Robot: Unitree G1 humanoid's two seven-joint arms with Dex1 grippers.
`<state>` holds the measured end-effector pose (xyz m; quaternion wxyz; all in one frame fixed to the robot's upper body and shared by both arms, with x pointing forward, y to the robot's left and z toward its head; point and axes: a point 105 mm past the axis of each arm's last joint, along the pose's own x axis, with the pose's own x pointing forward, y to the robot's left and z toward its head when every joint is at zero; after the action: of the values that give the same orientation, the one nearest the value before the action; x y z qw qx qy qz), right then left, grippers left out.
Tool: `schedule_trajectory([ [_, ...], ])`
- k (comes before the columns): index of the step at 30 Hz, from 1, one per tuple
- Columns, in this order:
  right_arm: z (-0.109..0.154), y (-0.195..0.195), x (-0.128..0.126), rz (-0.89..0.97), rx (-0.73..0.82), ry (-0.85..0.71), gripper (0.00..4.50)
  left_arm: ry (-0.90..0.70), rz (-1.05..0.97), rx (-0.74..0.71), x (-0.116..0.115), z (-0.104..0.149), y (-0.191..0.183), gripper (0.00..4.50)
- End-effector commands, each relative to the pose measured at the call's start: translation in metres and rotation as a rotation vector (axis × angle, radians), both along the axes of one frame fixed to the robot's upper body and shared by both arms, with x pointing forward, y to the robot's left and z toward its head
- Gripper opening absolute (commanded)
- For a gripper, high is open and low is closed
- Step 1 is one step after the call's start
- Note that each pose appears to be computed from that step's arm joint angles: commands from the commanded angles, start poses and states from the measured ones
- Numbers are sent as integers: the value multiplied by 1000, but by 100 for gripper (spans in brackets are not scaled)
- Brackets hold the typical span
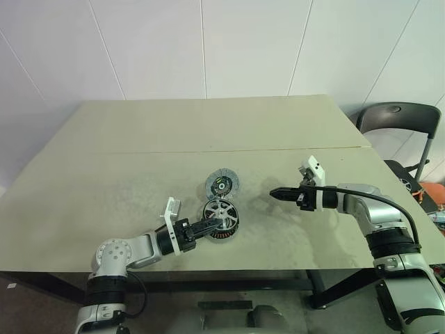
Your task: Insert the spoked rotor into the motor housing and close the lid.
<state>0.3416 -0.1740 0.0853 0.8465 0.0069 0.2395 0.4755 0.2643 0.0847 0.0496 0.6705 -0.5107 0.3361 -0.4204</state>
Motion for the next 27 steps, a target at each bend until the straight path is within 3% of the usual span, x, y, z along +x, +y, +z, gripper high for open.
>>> schedule_trajectory([
  [1, 14, 5, 3, 10, 31, -52, 0, 13, 17, 15, 4, -4, 1, 42],
  [9, 13, 4, 4, 1, 29, -53, 0, 22, 0, 51, 3, -8, 1, 42],
  [16, 13, 4, 4, -4, 32, -52, 0, -21, -17, 149, 7, -7, 9, 265],
  [19, 12, 4, 4, -5, 32, -52, 0, -113, -51, 258, 8, 0, 16, 354],
  [22, 12, 4, 5, -6, 32, -52, 0, -227, -93, 382, 7, 5, 22, 354],
  [27, 11, 8, 5, 2, 38, -50, 0, -520, -159, 540, 12, 45, 30, 354],
])
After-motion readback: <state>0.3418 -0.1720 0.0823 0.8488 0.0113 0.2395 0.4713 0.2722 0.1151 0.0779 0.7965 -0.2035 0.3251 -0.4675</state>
